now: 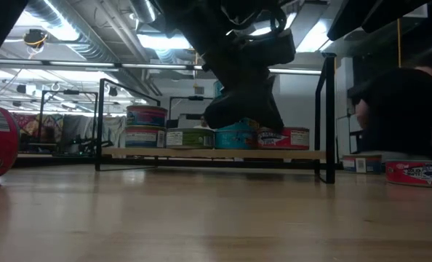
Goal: Stack canned seafood by type on shelf
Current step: Put the red tuna can on the shelf, then stack the red tuna can on top of the red tuna can on the shelf
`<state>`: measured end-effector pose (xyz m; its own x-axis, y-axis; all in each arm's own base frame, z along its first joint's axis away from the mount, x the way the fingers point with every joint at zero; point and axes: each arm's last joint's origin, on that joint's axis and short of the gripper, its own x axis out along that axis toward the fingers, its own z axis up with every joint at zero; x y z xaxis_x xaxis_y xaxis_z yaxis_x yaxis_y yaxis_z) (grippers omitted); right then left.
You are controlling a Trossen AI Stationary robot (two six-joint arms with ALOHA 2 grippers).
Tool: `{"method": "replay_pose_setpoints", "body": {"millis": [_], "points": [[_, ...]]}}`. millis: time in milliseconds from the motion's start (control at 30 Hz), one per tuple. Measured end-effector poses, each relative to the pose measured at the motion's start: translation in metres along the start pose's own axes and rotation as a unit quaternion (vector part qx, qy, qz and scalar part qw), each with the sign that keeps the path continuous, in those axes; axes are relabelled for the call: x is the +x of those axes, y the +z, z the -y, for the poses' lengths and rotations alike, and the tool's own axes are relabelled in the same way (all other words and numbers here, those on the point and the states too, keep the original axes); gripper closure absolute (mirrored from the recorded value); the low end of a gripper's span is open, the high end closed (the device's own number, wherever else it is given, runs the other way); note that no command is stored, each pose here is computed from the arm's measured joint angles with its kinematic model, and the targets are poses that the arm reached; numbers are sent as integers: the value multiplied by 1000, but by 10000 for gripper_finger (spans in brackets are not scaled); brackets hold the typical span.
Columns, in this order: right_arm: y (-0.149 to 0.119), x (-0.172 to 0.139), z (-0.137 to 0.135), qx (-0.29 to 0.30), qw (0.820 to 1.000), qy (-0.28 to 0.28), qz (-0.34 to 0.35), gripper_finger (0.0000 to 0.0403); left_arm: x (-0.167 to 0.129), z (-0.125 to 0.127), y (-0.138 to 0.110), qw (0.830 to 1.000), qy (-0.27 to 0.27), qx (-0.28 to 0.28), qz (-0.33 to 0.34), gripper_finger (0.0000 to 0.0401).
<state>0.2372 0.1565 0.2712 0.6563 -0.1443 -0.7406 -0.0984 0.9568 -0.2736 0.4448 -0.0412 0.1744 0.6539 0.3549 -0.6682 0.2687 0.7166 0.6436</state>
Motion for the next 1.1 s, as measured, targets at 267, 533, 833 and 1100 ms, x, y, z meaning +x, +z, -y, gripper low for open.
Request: {"method": "replay_pose_setpoints", "body": {"millis": [267, 533, 833, 1100], "points": [[0, 0, 0, 0, 1000, 0, 0, 103, 0, 0, 0, 1000, 1, -2, 2, 356], [-1, 0, -2, 26, 999, 34, -14, 103, -2, 3, 3, 1000, 0, -21, 4, 294], [-29, -4, 5, 64, 984, 27, -164, 103, -15, 25, 17, 1000, -9, 2, 23, 265], [-56, 0, 10, 44, 967, -19, -249, 103, -28, 45, 29, 999, -21, 18, 41, 276]]}}
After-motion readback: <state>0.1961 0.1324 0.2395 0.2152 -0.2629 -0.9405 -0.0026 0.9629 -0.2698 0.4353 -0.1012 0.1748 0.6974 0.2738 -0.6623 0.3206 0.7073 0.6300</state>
